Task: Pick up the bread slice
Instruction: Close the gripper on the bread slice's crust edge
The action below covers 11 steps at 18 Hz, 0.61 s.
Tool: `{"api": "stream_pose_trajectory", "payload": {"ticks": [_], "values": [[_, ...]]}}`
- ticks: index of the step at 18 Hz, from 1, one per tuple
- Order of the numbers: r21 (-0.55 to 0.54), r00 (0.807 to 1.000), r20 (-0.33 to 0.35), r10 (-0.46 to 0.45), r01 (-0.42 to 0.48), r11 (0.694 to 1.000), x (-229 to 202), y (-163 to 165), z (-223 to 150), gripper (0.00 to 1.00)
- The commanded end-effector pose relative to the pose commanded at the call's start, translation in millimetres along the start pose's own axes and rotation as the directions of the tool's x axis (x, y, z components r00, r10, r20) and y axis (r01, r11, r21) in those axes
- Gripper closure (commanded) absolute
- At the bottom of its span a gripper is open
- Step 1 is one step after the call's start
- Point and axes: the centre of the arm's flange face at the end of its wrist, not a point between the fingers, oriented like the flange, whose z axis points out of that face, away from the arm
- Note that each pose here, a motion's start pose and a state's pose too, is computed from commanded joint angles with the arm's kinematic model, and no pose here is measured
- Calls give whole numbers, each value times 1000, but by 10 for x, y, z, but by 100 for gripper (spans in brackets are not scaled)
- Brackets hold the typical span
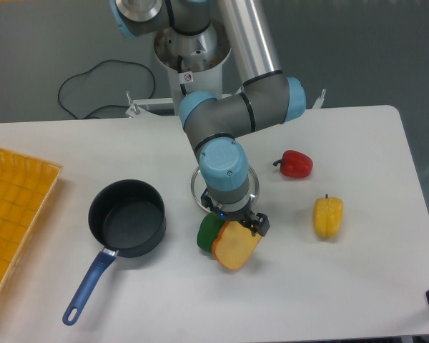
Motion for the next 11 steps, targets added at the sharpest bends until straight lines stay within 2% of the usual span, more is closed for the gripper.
{"api": "stream_pose_trajectory", "payload": {"ticks": [4,6,7,11], "values": [[0,1000,-2,3,-3,1000,16,-15,7,0],[-1,1000,-3,6,-6,1000,17,-14,9,6],[0,1000,-2,8,-8,1000,13,-17,2,18],[-2,1000,-4,10,-10,1000,16,-15,5,48]]}}
